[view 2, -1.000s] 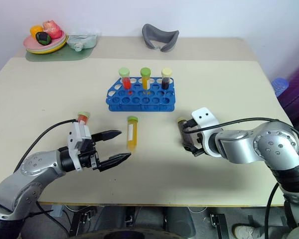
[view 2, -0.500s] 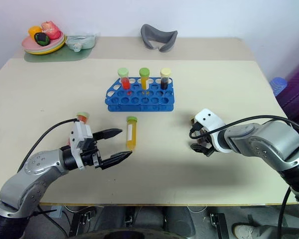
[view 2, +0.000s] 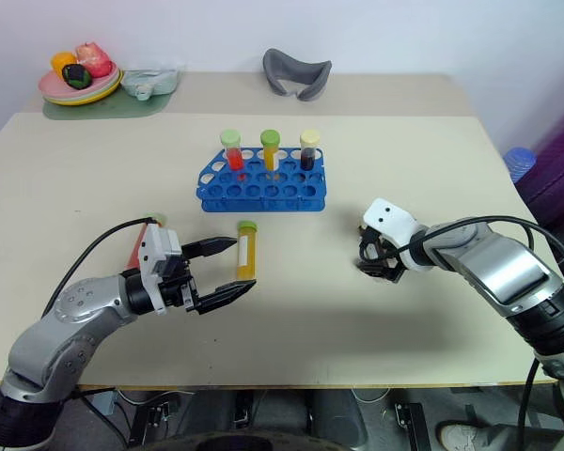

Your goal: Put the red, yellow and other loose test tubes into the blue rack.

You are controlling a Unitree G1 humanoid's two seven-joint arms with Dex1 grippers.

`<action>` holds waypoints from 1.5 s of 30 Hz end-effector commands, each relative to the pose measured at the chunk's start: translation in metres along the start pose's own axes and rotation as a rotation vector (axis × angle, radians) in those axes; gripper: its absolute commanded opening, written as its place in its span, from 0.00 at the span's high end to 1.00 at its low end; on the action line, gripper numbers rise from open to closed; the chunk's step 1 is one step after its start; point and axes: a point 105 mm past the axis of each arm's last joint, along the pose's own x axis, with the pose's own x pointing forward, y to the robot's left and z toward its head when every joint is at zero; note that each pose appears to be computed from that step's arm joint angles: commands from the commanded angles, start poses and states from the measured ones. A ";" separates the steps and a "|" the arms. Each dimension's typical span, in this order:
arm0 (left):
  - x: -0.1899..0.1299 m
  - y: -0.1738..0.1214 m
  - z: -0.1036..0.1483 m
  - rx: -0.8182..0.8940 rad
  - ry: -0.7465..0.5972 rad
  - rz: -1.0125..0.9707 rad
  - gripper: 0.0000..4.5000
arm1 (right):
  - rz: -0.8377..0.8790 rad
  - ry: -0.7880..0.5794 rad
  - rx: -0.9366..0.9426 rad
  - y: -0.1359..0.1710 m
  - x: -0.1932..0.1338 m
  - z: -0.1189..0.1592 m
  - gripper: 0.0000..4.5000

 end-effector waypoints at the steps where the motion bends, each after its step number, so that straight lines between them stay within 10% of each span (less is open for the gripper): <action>1: 0.001 -0.001 0.006 0.025 -0.021 -0.007 0.00 | 0.085 0.017 -0.117 0.009 0.004 -0.011 0.00; 17: -0.002 -0.001 0.011 0.031 -0.020 -0.003 0.00 | -0.010 0.138 0.495 0.005 -0.010 -0.019 0.00; 45: -0.003 -0.019 -0.001 0.078 0.033 -0.133 0.00 | -0.142 0.200 0.559 0.003 -0.009 -0.016 0.00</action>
